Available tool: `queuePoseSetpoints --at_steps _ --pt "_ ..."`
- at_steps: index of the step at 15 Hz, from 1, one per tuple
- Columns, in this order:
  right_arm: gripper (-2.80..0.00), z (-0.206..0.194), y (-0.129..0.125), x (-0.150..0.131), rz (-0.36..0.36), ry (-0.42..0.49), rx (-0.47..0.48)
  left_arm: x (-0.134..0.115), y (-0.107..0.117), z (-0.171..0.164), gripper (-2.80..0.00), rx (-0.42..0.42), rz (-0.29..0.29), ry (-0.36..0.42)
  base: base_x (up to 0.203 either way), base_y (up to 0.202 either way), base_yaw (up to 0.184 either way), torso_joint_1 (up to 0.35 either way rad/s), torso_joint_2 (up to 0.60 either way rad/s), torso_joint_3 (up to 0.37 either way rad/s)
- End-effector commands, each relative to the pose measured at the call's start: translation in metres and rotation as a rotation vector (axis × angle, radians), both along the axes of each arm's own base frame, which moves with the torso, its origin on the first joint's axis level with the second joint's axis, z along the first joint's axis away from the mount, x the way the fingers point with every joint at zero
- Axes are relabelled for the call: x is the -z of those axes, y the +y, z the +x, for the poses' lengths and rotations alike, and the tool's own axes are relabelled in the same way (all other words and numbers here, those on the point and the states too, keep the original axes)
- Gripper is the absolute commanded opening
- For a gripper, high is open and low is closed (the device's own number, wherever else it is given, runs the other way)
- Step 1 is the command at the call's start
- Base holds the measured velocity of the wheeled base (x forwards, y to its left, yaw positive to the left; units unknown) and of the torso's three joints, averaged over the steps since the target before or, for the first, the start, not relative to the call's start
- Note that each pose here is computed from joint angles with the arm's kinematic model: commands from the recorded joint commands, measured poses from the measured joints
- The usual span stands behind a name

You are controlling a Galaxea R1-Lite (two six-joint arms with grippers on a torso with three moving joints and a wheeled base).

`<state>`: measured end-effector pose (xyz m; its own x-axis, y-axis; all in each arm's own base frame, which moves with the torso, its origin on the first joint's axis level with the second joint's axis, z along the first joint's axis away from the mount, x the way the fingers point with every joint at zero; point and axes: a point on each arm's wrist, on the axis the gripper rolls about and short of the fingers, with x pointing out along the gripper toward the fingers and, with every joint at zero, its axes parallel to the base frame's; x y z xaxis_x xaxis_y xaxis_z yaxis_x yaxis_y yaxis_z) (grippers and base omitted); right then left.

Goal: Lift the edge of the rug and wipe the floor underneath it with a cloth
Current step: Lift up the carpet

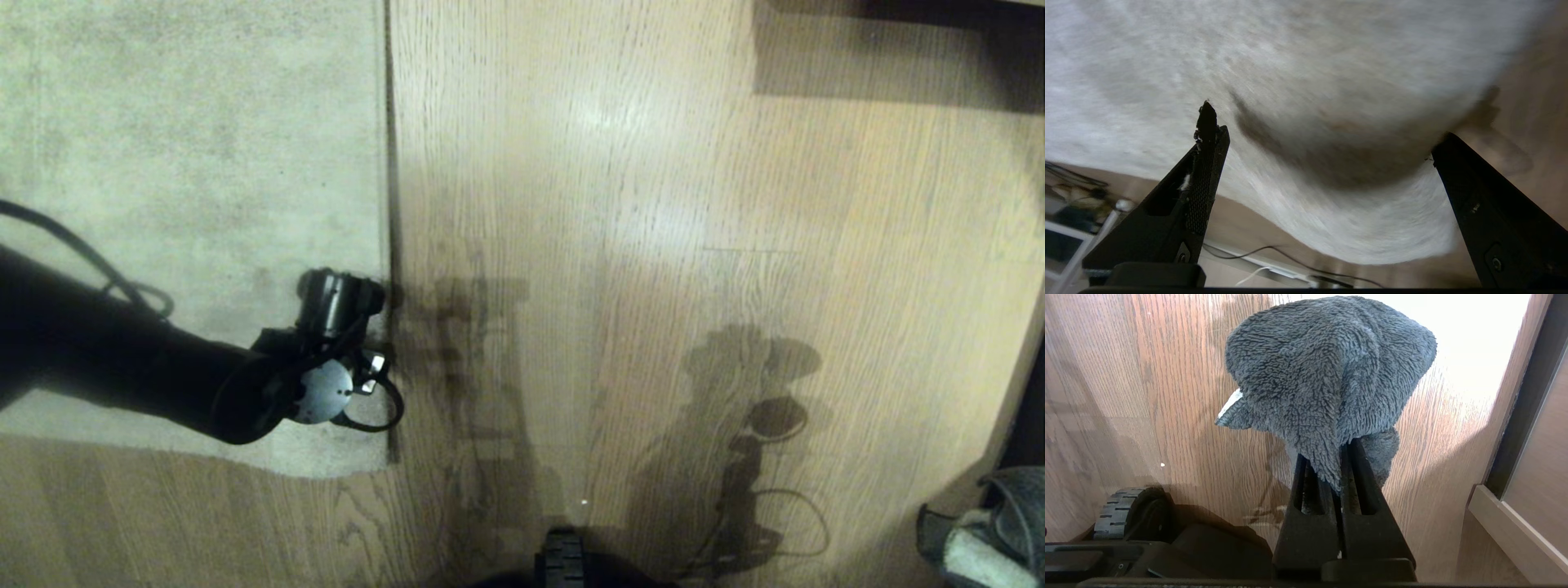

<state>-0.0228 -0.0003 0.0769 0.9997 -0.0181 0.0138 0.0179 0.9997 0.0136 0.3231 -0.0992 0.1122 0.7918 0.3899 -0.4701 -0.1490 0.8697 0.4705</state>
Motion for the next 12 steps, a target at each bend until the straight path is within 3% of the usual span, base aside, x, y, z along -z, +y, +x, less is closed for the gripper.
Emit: queuePoseSetpoints --at_steps 1,7,12 --pt "-2.8 0.0 0.0 0.0 0.0 0.0 0.0 -0.004 0.016 -0.014 0.0 -0.023 0.034 0.021 0.0 0.0 0.0 0.0 0.0 0.0" --pt "-2.8 0.0 0.0 0.0 0.0 0.001 0.0 -0.009 0.049 -0.038 0.0 -0.014 0.178 0.114 0.0 0.0 0.0 0.0 0.0 0.0" --pt "-2.8 0.0 0.0 0.0 0.0 0.0 0.0 -0.015 0.078 -0.049 0.0 0.004 0.199 0.157 0.0 0.0 0.0 0.0 0.0 0.0"
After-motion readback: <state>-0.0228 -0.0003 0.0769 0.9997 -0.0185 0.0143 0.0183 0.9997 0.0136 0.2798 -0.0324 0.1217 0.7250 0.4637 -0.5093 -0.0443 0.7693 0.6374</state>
